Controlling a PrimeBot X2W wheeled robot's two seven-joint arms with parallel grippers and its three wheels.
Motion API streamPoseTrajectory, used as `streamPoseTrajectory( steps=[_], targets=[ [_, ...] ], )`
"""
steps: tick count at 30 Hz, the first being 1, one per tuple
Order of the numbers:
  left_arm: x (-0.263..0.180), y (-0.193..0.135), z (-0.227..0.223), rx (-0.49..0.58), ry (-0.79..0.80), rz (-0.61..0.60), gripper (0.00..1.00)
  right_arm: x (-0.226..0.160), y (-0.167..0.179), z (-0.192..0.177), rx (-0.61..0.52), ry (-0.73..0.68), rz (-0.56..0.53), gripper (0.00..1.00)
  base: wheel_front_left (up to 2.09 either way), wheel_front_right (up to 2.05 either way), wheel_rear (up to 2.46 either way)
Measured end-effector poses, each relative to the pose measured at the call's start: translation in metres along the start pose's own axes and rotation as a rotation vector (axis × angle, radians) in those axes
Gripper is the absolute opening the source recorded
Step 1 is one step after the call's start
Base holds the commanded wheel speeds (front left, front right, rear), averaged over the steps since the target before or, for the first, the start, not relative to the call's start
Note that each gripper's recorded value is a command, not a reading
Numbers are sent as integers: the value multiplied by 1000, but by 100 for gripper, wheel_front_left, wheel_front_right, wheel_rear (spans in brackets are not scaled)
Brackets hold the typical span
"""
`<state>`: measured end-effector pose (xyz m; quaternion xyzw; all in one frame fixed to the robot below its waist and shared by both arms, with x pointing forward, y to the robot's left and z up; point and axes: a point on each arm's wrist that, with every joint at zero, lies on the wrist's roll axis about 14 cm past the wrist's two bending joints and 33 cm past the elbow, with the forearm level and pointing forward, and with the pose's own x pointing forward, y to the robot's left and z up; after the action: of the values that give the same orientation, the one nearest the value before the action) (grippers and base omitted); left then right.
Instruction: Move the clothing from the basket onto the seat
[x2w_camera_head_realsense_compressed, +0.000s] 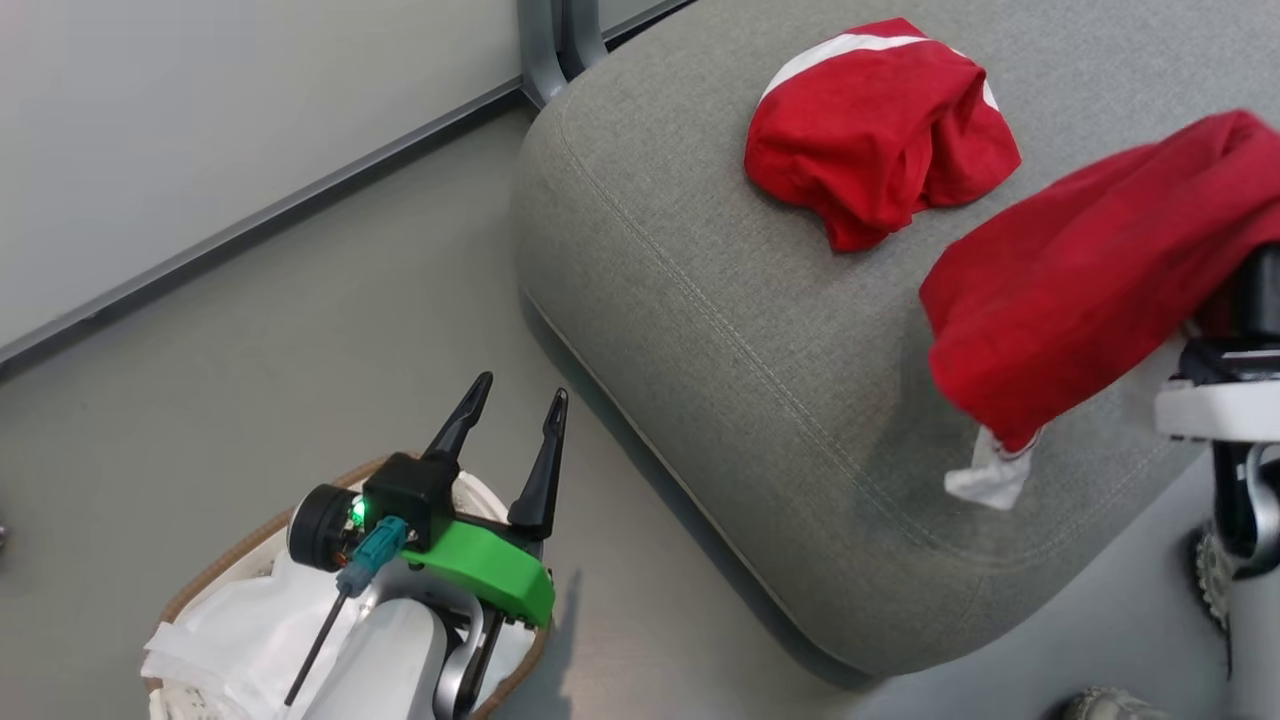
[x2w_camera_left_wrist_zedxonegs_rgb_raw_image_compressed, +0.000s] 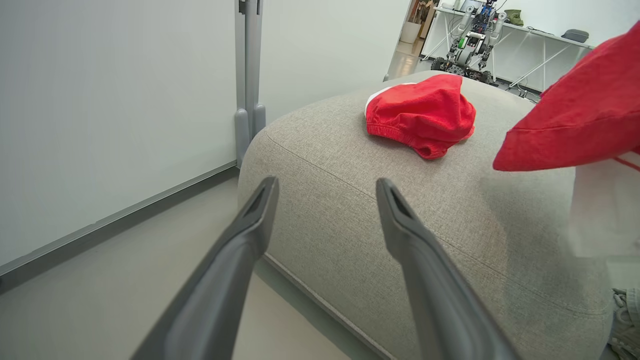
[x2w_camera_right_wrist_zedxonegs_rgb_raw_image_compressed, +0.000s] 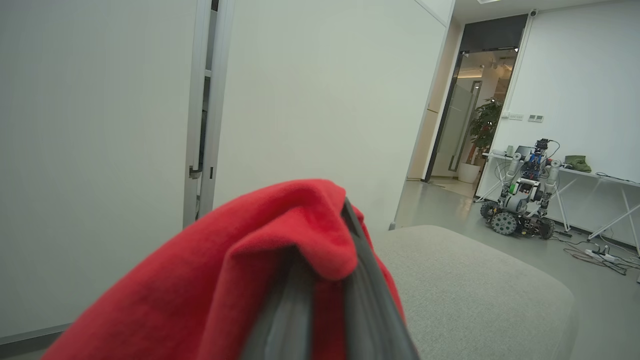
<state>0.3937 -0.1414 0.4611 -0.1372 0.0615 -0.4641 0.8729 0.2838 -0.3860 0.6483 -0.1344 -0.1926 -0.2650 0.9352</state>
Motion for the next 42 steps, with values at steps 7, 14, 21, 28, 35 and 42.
streamPoseTrajectory(
  steps=[7, 14, 21, 28, 35, 42],
  targets=[
    [3, 22, -14, -4, 16, 0, 100, 43, -6, 2, -141, -22, 14, 0, 0, 0, 0],
    [13, 36, -20, -1, 5, -30, 100, 89, 4, -25, -239, 24, 34, 0, 0, 0, 0],
    [18, 45, -22, 17, -17, -76, 100, 126, 20, -75, -300, 121, 42, 0, 0, 0, 0],
    [20, 71, -24, 8, -38, -48, 100, 139, 49, -140, -286, 249, 44, 0, 0, 0, 0],
    [11, 98, -40, -20, -11, 17, 100, 106, 99, -224, -226, 455, 99, 0, 0, 0, 0],
    [1, 114, -44, -30, 8, 84, 100, 72, 101, -252, -207, 554, 94, 100, 0, 0, 0]
  ],
)
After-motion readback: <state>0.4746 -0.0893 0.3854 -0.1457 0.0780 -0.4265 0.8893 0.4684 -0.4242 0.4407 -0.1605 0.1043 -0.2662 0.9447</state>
